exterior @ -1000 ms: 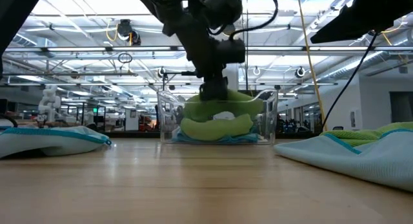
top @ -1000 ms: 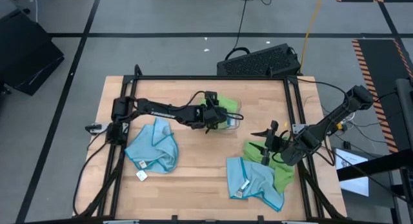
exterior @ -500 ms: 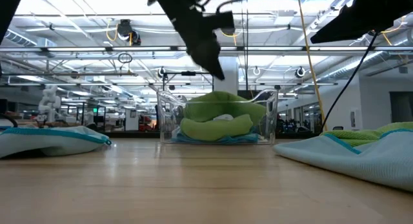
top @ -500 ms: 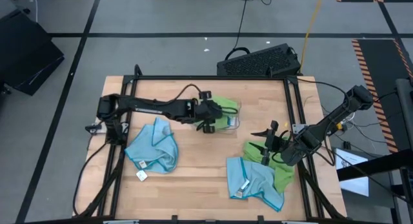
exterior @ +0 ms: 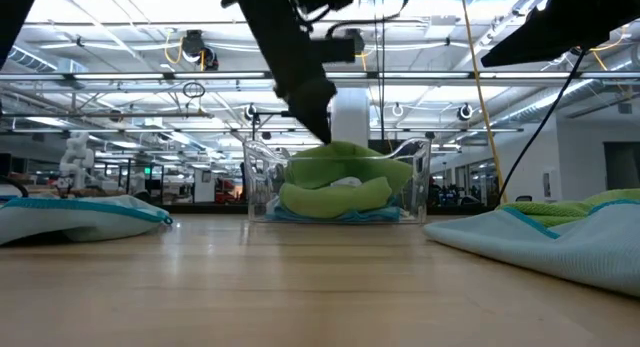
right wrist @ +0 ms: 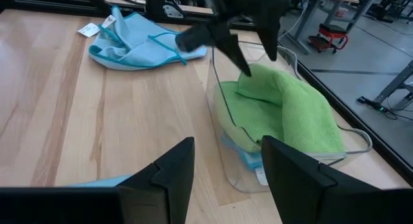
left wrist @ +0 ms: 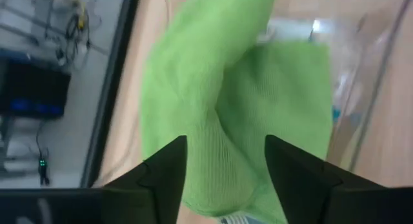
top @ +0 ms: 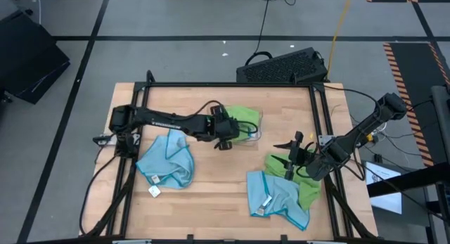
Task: Fold microfiber towels
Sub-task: Stack the folded left green microfiber cloth on top of the other green microfiber cloth in the transparent bin
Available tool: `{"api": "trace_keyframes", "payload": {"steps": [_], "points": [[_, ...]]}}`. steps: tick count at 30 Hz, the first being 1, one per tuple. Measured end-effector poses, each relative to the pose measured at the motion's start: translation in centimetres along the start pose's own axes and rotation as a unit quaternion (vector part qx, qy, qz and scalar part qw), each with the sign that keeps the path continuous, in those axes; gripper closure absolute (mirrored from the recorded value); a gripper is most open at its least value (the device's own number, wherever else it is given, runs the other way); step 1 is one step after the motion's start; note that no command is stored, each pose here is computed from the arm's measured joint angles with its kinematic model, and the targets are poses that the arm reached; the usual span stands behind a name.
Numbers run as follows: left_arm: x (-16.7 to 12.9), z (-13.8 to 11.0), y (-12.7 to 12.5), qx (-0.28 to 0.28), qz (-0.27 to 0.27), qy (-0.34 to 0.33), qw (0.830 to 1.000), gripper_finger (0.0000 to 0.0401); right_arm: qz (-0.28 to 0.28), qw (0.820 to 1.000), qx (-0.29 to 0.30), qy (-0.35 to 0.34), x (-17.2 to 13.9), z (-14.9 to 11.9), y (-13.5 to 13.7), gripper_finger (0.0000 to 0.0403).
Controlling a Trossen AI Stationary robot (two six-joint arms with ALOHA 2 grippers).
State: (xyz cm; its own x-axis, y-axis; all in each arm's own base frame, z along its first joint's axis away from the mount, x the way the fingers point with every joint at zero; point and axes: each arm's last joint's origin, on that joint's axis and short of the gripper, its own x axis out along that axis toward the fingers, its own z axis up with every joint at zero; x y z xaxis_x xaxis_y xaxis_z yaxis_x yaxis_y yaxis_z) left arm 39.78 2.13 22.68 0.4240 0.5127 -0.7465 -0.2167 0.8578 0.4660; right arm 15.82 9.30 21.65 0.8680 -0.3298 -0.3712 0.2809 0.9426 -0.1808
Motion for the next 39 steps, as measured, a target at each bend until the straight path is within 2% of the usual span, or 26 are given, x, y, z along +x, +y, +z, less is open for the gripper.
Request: {"api": "trace_keyframes", "payload": {"steps": [5,9,12,17,19,24,26,29,32,37,39], "points": [[1.9,-1.0,0.1,-0.015,0.01,0.05,0.999,0.0162,0.002,1.0,0.0,0.001,0.0,0.0,0.0,0.0232],[2.4,-1.4,0.5,-0.018,0.031,0.07,0.997,0.0177,0.003,1.0,-0.001,0.001,0.0,0.0,0.0,0.0232],[2.6,-1.6,0.8,-0.008,0.03,0.079,0.996,0.0224,0.003,1.0,-0.002,0.001,0.0,0.0,0.0,0.0232],[2.5,-1.6,0.7,0.044,0.034,0.08,0.995,0.0357,0.003,1.0,-0.004,0.001,0.0,0.0,0.0,0.0232],[2.4,-1.6,0.6,0.073,0.045,0.081,0.993,0.0386,0.003,1.0,-0.004,0.001,0.0,0.0,0.0,0.0232],[1.6,-1.5,-0.4,0.194,0.089,0.088,0.973,0.0384,0.003,1.0,-0.004,0.001,0.0,0.0,0.0,0.0232],[1.3,-1.5,-1.0,0.233,0.072,0.089,0.966,0.0388,0.003,1.0,-0.004,0.001,0.0,0.0,0.0,0.0232],[1.1,-1.7,-1.6,0.249,0.037,0.088,0.964,0.0385,0.003,1.0,-0.004,0.001,0.0,0.0,0.0,0.0232],[0.8,-1.9,-1.9,0.262,0.045,0.095,0.959,0.0352,0.003,1.0,-0.006,0.001,0.0,0.0,0.0,0.0232],[0.2,-2.1,-2.2,0.284,0.105,0.113,0.946,0.0266,0.003,1.0,-0.006,0.001,0.0,0.0,0.0,0.0232],[0.0,-2.0,-2.3,0.278,0.109,0.113,0.948,0.0237,0.003,1.0,-0.006,0.001,0.0,0.0,0.0,0.0232]]}}
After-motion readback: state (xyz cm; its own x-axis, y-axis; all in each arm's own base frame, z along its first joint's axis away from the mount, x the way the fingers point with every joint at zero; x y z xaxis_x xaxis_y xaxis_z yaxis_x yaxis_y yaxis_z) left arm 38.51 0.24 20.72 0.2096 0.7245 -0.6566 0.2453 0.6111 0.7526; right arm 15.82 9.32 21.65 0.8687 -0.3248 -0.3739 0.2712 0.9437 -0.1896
